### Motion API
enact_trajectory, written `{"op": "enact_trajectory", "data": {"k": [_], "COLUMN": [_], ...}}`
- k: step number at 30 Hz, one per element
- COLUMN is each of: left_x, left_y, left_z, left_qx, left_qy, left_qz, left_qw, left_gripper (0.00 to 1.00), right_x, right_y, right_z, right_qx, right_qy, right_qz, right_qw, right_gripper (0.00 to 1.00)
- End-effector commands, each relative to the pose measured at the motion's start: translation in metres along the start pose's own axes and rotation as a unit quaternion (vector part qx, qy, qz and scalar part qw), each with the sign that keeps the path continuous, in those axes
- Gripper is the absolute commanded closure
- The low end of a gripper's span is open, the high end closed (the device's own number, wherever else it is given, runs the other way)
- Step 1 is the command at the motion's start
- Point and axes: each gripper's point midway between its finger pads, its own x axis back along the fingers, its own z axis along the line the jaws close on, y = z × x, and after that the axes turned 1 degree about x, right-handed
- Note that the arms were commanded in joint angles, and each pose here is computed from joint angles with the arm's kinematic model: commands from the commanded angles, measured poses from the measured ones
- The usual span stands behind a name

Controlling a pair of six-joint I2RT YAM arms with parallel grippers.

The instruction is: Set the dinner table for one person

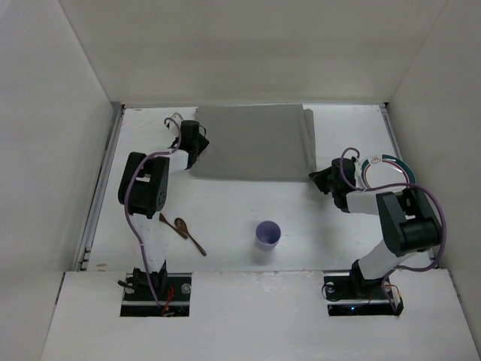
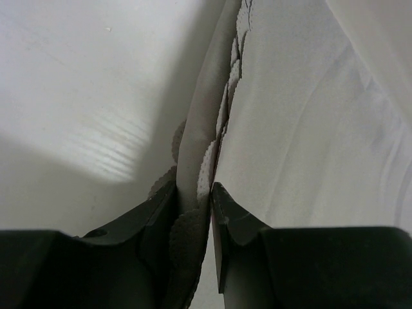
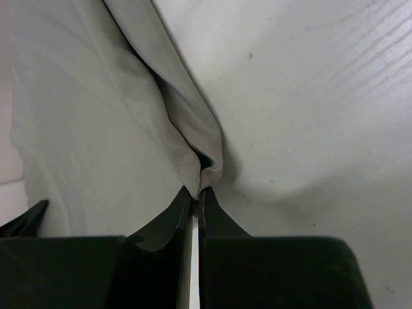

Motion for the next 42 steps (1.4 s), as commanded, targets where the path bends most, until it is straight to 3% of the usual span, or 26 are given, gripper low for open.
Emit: {"op": "enact_trajectory", "data": {"k": [1, 6, 8, 11, 15, 19, 24, 26, 27, 28, 30, 31, 34, 35, 39, 42], "left_x": [-0.003, 0.0, 0.008, 0.031, 0.076, 0.118, 0.16, 0.173, 0.18, 0.186, 0.198, 0.204, 0.221, 0.226, 0.247, 0.257], "left_y": [0.01, 0.012, 0.016, 0.028, 0.046, 0.048, 0.003, -0.016, -0.025, -0.035, -0.051, -0.059, -0.072, -0.075, -0.084, -0.09], "left_z": [-0.02, -0.017, -0.017, -0.019, -0.014, 0.001, 0.01, 0.014, 0.016, 0.019, 0.02, 0.018, 0.003, -0.005, -0.032, -0.035], "left_qx": [0.007, 0.008, 0.006, 0.006, 0.011, 0.019, 0.004, -0.01, -0.017, -0.026, -0.04, -0.049, -0.058, -0.06, -0.078, -0.106], "left_qy": [-0.016, -0.016, -0.02, -0.03, -0.047, -0.056, -0.08, -0.091, -0.099, -0.104, -0.121, -0.132, -0.172, -0.189, -0.244, -0.265], "left_qz": [0.004, 0.005, -0.001, -0.022, -0.061, -0.085, -0.056, -0.04, -0.031, -0.023, -0.01, -0.003, 0.0, 0.0, 0.0, -0.006], "left_qw": [1.0, 1.0, 1.0, 0.999, 0.997, 0.995, 0.995, 0.995, 0.994, 0.994, 0.992, 0.99, 0.983, 0.98, 0.967, 0.958], "left_gripper": [0.76, 0.75, 0.69, 0.59, 0.55, 0.54, 0.63, 0.7, 0.75, 0.79, 0.87, 0.9, 0.91, 0.91, 0.83, 0.76], "right_x": [0.0, -0.001, 0.0, 0.003, 0.018, 0.035, 0.061, 0.075, 0.083, 0.092, 0.111, 0.122, 0.151, 0.16, 0.18, 0.183], "right_y": [0.019, 0.018, 0.019, 0.022, 0.026, 0.019, 0.011, 0.017, 0.021, 0.026, 0.034, 0.041, 0.069, 0.081, 0.127, 0.149], "right_z": [0.021, 0.019, 0.019, 0.023, 0.029, 0.021, 0.007, 0.004, 0.003, 0.001, 0.003, 0.006, 0.007, 0.001, -0.046, -0.071], "right_qx": [-0.008, -0.015, -0.015, -0.015, 0.001, 0.013, 0.031, 0.039, 0.044, 0.048, 0.055, 0.06, 0.055, 0.049, -0.002, -0.039], "right_qy": [0.04, 0.04, 0.039, 0.045, 0.057, 0.051, 0.037, 0.032, 0.029, 0.024, 0.025, 0.028, 0.022, 0.008, -0.075, -0.111], "right_qz": [-0.02, -0.015, -0.021, -0.025, -0.039, -0.046, -0.057, -0.075, -0.085, -0.096, -0.111, -0.118, -0.167, -0.19, -0.281, -0.303], "right_qw": [0.999, 0.999, 0.999, 0.999, 0.998, 0.998, 0.997, 0.996, 0.995, 0.994, 0.992, 0.991, 0.984, 0.98, 0.957, 0.946], "right_gripper": [0.95, 0.95, 0.91, 0.7, 0.53, 0.44, 0.44, 0.46, 0.53, 0.61, 0.88, 0.94, 0.95, 0.93, 0.67, 0.5]}}
